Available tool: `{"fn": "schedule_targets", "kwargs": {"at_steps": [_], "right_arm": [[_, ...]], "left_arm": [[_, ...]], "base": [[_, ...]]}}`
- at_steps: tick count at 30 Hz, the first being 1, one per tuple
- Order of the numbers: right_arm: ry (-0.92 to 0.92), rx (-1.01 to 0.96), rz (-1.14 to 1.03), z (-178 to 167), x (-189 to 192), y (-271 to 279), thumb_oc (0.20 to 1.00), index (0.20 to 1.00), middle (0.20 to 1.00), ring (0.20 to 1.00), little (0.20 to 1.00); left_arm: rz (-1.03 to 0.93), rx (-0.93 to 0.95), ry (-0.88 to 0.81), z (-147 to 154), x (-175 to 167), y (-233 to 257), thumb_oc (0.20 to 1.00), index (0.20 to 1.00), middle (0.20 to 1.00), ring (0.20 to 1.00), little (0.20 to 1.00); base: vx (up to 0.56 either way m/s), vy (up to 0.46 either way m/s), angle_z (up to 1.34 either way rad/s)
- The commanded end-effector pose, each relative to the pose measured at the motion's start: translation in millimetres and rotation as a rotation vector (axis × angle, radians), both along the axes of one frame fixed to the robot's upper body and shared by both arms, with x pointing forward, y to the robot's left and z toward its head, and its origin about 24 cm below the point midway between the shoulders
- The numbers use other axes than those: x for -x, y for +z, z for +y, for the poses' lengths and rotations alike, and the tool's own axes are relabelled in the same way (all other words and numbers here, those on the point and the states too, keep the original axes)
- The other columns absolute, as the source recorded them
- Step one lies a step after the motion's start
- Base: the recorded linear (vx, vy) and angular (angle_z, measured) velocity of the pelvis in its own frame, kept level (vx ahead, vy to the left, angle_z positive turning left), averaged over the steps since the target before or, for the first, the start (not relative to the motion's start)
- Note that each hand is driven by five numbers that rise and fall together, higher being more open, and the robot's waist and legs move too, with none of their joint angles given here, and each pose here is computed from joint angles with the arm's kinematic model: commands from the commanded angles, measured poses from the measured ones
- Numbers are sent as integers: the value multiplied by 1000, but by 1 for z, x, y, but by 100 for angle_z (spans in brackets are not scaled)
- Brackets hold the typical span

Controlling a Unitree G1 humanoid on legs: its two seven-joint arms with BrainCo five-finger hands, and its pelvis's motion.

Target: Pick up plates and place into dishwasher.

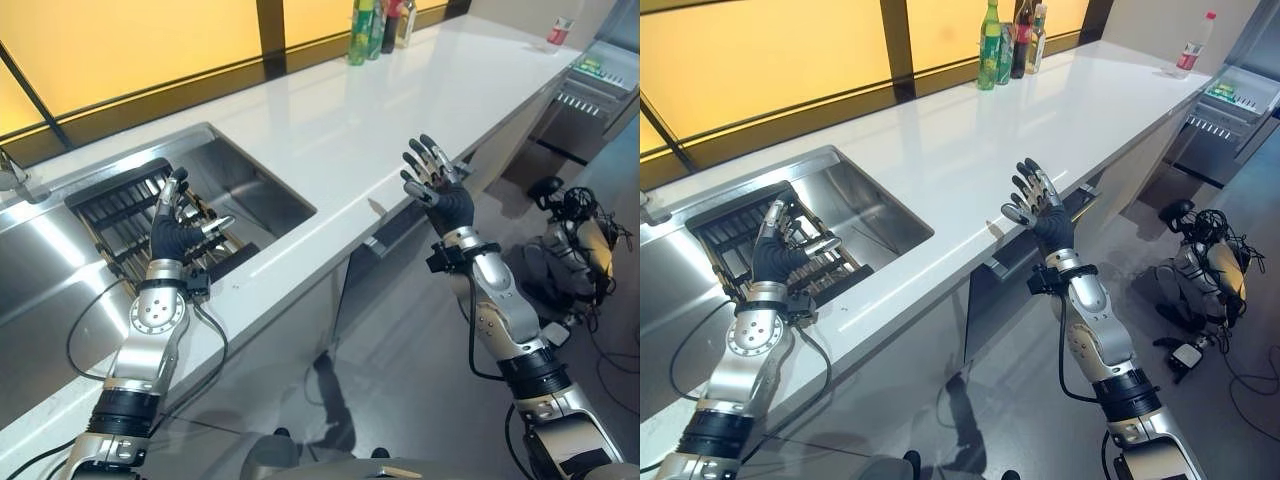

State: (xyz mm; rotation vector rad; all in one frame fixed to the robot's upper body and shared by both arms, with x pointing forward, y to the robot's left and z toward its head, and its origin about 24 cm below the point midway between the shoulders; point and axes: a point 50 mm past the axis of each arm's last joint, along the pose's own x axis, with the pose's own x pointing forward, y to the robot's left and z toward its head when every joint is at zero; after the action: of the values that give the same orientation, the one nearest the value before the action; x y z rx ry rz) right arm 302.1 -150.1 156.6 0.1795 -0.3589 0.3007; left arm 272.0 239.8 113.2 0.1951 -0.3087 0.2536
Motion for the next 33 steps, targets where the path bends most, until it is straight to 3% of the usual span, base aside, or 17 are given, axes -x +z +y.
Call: {"fn": "schedule_targets", "kwargs": {"at_steps": [1, 9, 18, 33], "right_arm": [[-13, 39, -166, -2, 5, 35, 1000, 1000, 1000, 1000, 1000], [-101, 104, -255, -13, 15, 40, 1000, 1000, 1000, 1000, 1000], [-71, 80, -372, -3, 16, 58, 1000, 1000, 1000, 1000, 1000], [-76, 70, -331, -1, 1, 72, 1000, 1000, 1000, 1000, 1000]], "left_arm": [[-135, 31, 48, 12, 10, 20, 1000, 1000, 1000, 1000, 1000], [-165, 73, -20, -6, 0, 21, 1000, 1000, 1000, 1000, 1000], [-385, 59, -40, -8, 0, 68, 1000, 1000, 1000, 1000, 1000], [-344, 125, -96, -44, -14, 64, 1000, 1000, 1000, 1000, 1000]], "base": [[2, 2, 5], [44, 70, 75], [33, 99, 68], [59, -205, 71]]}}
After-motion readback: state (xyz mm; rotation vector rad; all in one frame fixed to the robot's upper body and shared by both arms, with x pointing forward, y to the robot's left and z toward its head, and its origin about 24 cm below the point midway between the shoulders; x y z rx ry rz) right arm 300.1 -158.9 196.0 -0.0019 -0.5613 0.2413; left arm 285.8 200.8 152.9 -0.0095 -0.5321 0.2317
